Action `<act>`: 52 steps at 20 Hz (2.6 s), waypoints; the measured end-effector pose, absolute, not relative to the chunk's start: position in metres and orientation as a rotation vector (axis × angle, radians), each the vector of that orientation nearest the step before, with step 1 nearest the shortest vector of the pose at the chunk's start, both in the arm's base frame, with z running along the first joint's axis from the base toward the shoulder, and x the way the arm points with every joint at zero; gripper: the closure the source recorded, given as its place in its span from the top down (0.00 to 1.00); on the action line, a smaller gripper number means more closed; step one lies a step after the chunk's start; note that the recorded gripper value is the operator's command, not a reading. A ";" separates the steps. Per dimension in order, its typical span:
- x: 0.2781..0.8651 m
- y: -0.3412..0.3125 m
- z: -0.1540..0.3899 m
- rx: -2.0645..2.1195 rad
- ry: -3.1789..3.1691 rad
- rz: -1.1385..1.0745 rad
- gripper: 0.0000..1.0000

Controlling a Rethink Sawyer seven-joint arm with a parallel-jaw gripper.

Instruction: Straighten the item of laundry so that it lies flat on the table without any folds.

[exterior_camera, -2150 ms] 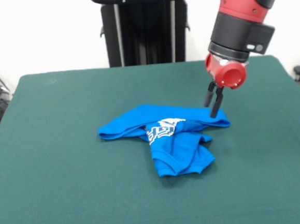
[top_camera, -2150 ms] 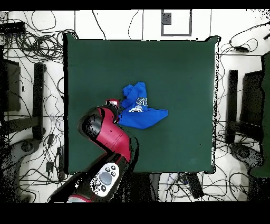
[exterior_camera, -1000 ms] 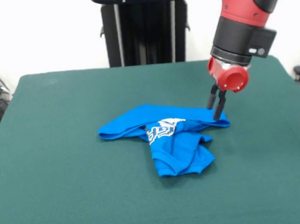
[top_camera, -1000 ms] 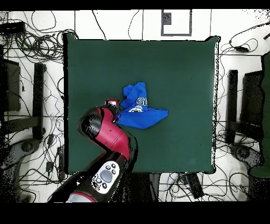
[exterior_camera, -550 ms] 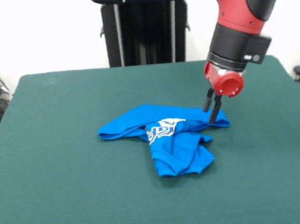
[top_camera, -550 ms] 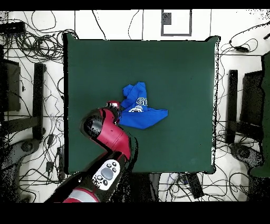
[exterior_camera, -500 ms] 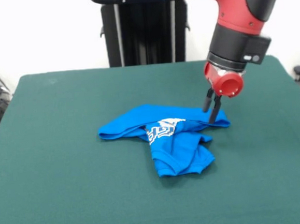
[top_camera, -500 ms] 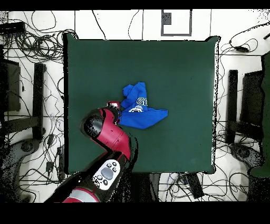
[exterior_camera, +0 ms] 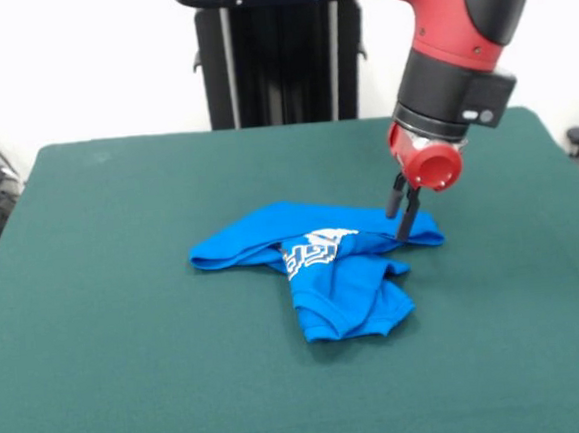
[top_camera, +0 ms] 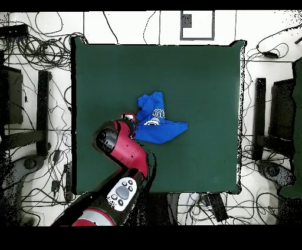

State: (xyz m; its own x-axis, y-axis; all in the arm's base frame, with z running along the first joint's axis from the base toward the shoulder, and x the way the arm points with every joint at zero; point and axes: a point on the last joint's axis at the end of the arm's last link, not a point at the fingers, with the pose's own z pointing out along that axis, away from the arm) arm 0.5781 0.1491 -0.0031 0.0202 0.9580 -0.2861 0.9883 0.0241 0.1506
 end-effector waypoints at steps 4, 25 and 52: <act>0.578 0.150 -0.003 1.993 1.999 -0.138 1.00; 0.557 0.192 -0.041 1.847 2.078 -0.202 1.00; 0.571 0.162 -0.048 1.897 2.030 -0.190 0.00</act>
State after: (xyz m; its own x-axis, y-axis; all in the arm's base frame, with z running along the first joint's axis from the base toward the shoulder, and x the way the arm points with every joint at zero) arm 0.5713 0.1620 -0.0477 -0.0385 0.9380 -0.3444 0.9856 0.0923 0.1414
